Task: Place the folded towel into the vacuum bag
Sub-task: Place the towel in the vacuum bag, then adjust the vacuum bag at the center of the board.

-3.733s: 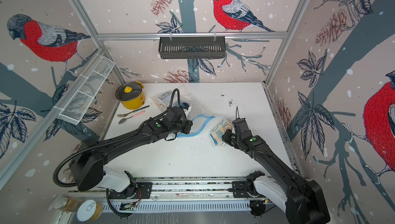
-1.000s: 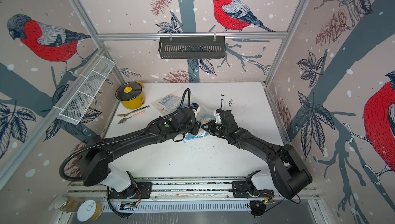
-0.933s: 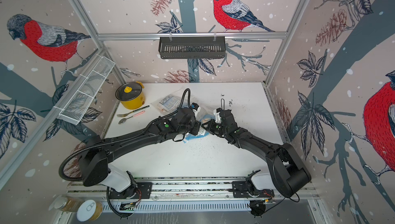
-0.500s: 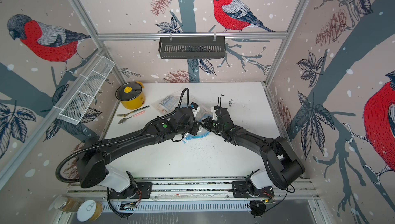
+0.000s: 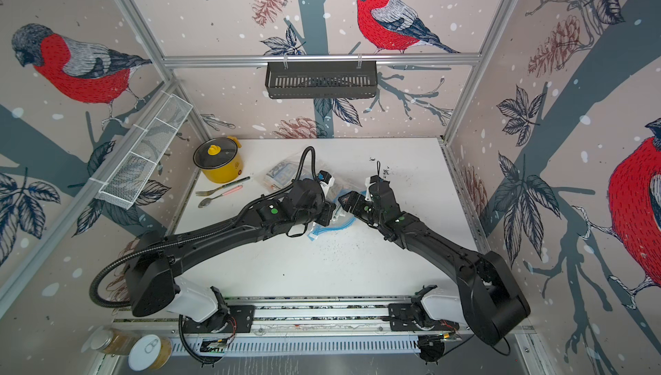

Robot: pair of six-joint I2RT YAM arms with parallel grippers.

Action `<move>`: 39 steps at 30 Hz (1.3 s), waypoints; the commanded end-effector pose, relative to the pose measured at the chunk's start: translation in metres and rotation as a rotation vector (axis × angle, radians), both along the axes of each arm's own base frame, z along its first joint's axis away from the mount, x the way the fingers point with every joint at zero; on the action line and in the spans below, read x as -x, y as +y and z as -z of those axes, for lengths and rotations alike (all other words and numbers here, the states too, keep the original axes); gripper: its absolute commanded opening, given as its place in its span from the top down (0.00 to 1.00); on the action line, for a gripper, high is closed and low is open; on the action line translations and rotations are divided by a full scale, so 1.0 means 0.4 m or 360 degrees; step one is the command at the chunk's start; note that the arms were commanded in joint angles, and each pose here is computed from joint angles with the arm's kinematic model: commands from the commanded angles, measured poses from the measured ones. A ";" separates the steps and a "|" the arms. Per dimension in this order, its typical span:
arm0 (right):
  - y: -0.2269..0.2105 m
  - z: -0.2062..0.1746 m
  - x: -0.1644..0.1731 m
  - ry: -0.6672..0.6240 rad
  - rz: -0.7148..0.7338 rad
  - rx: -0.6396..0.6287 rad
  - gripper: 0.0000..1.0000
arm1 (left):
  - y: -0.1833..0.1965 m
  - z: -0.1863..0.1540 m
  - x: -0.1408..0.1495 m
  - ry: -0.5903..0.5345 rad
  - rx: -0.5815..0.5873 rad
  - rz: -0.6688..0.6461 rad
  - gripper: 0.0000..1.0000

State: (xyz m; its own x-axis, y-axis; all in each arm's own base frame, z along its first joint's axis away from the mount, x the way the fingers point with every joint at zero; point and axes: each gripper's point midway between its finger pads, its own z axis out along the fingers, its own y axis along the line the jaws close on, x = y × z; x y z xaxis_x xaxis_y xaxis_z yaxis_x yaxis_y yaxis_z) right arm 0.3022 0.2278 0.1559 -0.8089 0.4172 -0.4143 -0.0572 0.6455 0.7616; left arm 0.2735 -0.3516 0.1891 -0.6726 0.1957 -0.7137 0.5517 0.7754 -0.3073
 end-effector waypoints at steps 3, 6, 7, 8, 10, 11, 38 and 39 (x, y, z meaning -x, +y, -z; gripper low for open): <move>-0.087 0.029 0.039 0.0058 0.0163 0.0186 0.25 | -0.010 -0.020 -0.016 -0.0034 0.0040 -0.0030 1.00; -0.121 0.045 0.058 0.0069 0.0228 0.0218 0.29 | -0.012 -0.025 -0.021 -0.0046 0.0039 -0.0031 1.00; -0.126 0.049 0.061 0.0066 0.0236 0.0211 0.31 | -0.013 -0.028 -0.021 -0.0051 0.0039 -0.0027 1.00; -0.131 0.057 0.063 0.0066 0.0245 0.0204 0.33 | -0.014 -0.029 -0.022 -0.0051 0.0039 -0.0027 1.00; -0.134 0.071 0.064 0.0072 0.0254 0.0191 0.36 | -0.015 -0.031 -0.023 -0.0054 0.0041 -0.0028 1.00; -0.133 0.079 0.064 0.0073 0.0250 0.0185 0.36 | -0.017 -0.034 -0.023 -0.0054 0.0046 -0.0023 1.00; 0.010 -0.105 -0.073 -0.0149 -0.0011 0.0371 1.00 | 0.007 -0.056 -0.066 -0.0116 0.0163 -0.0153 1.00; 0.008 -0.105 -0.073 -0.0147 -0.0009 0.0377 1.00 | 0.010 -0.056 -0.069 -0.0115 0.0170 -0.0159 1.00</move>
State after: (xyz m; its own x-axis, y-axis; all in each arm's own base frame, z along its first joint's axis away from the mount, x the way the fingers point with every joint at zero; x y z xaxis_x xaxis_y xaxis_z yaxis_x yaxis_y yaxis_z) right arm 0.3355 0.2362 0.2030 -0.7559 0.3322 -0.5641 -0.1301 0.7683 0.6268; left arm 0.2916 -0.3472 0.1985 -0.6546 0.1148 -0.7472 0.5111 0.7955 -0.3255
